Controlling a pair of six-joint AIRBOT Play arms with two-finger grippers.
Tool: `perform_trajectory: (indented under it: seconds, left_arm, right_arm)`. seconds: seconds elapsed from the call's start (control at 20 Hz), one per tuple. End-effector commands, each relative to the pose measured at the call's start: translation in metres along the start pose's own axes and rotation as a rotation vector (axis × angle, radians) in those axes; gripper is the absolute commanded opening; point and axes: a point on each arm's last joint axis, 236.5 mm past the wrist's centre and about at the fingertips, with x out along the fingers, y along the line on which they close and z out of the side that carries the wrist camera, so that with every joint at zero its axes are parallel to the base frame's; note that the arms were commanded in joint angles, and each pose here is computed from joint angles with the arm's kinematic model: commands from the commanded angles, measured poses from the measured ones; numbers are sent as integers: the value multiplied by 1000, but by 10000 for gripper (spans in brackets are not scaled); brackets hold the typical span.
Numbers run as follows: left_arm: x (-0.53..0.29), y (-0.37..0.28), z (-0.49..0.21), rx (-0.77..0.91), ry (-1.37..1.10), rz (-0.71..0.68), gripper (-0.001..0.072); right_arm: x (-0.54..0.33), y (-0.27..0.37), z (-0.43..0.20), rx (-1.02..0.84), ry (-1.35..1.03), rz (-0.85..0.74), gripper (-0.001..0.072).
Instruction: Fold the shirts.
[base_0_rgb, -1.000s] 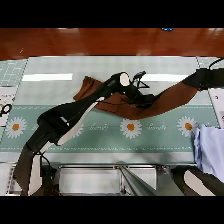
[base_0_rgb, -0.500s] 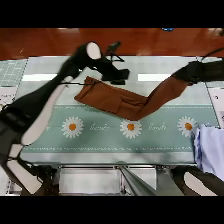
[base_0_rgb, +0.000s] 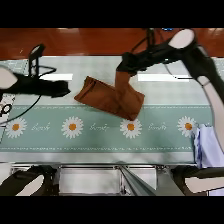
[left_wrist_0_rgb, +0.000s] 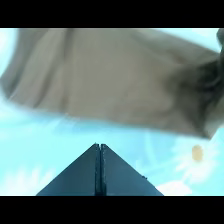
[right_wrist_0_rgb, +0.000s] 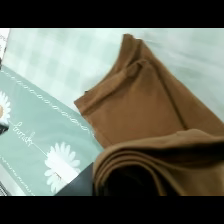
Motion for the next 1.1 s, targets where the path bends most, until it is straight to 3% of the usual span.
perform_trajectory:
  seconds: [0.0,0.45,0.5,0.55,0.6,0.8,0.95,1.05]
  left_arm:
    - [-16,37,-48,-67,-44,50,20]
    - [-10,40,-54,-91,-78,44,20]
    - [-10,39,-53,-96,-82,38,20]
    - [-9,39,-53,-101,-81,34,20]
    - [-7,40,-53,-103,-80,35,20]
    - [-3,43,-47,-110,-89,42,20]
    - [-27,47,-15,-116,-180,54,20]
    - [-69,50,24,-121,-287,73,20]
  right_arm:
    - [75,15,0,22,57,56,29]
    - [171,25,-20,158,119,182,29]
    - [177,26,-22,165,117,193,84]
    - [182,26,-22,173,111,194,306]
    - [182,24,-22,155,107,190,418]
    - [153,20,-18,161,146,197,415]
    - [81,3,-17,155,243,200,415]
    - [6,-32,-18,95,288,68,415]
